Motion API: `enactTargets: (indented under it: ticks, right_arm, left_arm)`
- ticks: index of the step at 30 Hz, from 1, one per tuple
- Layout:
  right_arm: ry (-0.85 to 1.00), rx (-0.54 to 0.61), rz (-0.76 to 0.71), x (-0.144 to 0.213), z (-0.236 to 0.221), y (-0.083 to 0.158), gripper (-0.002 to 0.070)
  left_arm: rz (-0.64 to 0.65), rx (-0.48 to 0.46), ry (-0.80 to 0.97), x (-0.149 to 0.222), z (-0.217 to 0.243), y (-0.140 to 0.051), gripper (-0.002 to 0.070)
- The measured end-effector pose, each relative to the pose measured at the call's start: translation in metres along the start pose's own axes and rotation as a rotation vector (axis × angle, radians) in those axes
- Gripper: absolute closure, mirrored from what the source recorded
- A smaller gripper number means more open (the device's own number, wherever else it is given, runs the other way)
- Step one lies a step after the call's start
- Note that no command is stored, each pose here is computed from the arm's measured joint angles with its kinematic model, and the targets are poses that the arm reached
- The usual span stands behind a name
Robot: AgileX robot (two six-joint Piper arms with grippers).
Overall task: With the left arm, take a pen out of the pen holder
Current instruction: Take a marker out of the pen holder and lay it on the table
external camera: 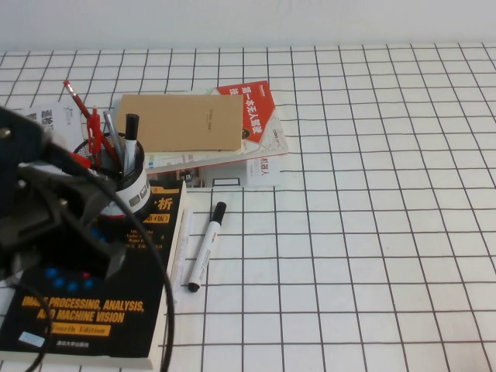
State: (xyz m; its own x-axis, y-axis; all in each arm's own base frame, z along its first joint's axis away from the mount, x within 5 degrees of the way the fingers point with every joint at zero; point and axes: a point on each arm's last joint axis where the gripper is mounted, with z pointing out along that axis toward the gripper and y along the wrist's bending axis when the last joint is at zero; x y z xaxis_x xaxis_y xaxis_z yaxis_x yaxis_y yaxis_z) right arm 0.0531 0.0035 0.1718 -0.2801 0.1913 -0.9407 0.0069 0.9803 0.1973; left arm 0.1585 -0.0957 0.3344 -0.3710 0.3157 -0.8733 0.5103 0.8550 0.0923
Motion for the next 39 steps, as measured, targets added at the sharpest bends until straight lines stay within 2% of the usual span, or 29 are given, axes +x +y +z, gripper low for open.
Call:
enactTargets:
  ticks: [9, 17, 22, 26, 33, 39]
  right_arm:
    - [0.000, 0.000, 0.000, 0.000, 0.000, 0.000, 0.0693]
    - [0.000, 0.000, 0.000, 0.000, 0.000, 0.000, 0.0693]
    - [0.000, 0.000, 0.000, 0.000, 0.000, 0.000, 0.0693]
    - [0.000, 0.000, 0.000, 0.000, 0.000, 0.000, 0.0693]
    - [0.000, 0.000, 0.000, 0.000, 0.000, 0.000, 0.0692]
    - [0.000, 0.000, 0.000, 0.000, 0.000, 0.000, 0.0692]
  left_arm:
    - [-0.016, -0.046, 0.263, 0.028, -0.029, 0.006, 0.0674]
    - [-0.015, -0.052, 0.333, 0.034, -0.030, 0.006, 0.0674]
    - [0.006, -0.059, 0.233, 0.036, -0.032, 0.007, 0.0674]
    - [0.068, -0.093, 0.119, 0.054, -0.033, 0.010, 0.0675]
    - [-0.142, -0.195, -0.063, 0.119, -0.031, 0.018, 0.0675]
    - [-0.238, -0.307, -0.279, 0.170, -0.035, 0.017, 0.0675]
